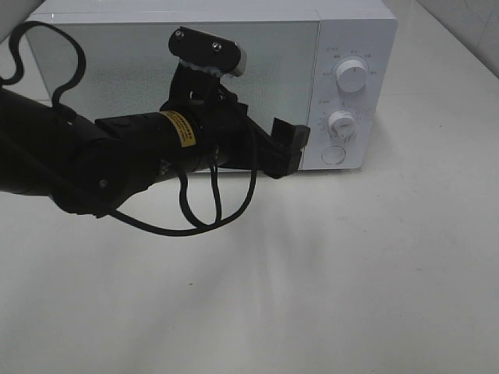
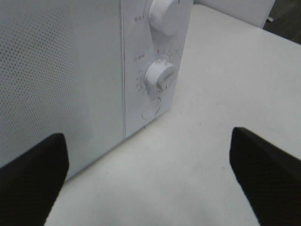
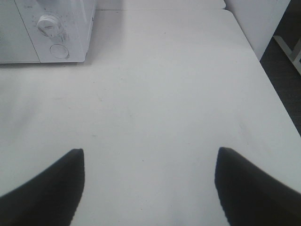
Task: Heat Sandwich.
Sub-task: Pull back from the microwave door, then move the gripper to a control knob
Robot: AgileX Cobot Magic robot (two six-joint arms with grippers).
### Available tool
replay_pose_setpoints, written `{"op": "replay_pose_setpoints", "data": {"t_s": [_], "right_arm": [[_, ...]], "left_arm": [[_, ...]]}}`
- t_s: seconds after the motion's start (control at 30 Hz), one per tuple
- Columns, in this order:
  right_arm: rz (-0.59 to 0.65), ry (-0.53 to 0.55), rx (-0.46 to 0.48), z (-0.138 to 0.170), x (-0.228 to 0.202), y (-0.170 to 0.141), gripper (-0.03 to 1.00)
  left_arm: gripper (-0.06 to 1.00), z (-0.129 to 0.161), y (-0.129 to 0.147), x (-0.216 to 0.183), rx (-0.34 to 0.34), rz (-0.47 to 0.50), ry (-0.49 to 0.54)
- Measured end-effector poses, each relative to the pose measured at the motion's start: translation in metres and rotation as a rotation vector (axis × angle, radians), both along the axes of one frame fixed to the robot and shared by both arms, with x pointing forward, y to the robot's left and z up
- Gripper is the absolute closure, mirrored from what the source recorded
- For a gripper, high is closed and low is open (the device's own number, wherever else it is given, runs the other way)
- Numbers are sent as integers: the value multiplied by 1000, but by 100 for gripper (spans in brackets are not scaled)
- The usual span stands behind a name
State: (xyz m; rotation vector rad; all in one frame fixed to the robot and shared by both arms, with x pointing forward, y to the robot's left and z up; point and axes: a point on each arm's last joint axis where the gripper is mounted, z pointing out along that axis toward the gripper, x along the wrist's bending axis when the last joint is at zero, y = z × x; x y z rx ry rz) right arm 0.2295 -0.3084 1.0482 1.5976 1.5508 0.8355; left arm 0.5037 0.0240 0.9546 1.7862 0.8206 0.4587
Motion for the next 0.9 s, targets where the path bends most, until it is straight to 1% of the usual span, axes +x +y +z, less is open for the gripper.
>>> {"op": "replay_pose_setpoints", "data": {"t_s": [0.07,0.1,0.13,0.17,0.2,0.23,0.27,0.3,0.37,0.4,0.43,0.47,0.5,0.6,0.63,0.7,0.73,0.77,0.87,0.9], "right_arm": [[0,0,0,0,0,0,23],[0,0,0,0,0,0,23],[0,0,0,0,0,0,23],[0,0,0,0,0,0,23],[0,0,0,0,0,0,23],[0,0,0,0,0,0,23],[0,0,0,0,0,0,23],[0,0,0,0,0,0,23],[0,0,0,0,0,0,23],[0,0,0,0,0,0,23],[0,0,0,0,0,0,23],[0,0,0,0,0,0,23],[0,0,0,0,0,0,23],[0,0,0,0,0,0,23],[0,0,0,0,0,0,23],[0,0,0,0,0,0,23],[0,0,0,0,0,0,23],[0,0,0,0,0,0,23],[0,0,0,0,0,0,23],[0,0,0,0,0,0,23]], "left_arm": [[-1,0,2,-3,36,-4,36],[-1,0,2,-3,36,-4,36],[-2,1,3,-5,54,-5,59],[-3,2,6,-8,98,-7,105],[-4,2,8,-10,124,-8,133],[-4,2,8,-10,124,-8,133],[-4,2,10,-13,154,-8,166],[-4,4,16,-19,214,-11,227],[-4,8,22,-24,266,-14,280],[-4,8,22,-24,266,-14,280],[-4,11,24,-27,284,-15,299],[-4,18,31,-34,328,-19,344],[-4,20,34,-37,348,-18,365],[-4,27,42,-40,375,-10,397],[-4,33,52,-41,401,6,433],[-4,38,63,-41,418,31,473],[-4,38,63,-41,418,31,473],[-4,42,76,-41,438,64,525],[-4,50,97,-39,439,127,592],[-4,50,97,-39,439,127,592]]}}
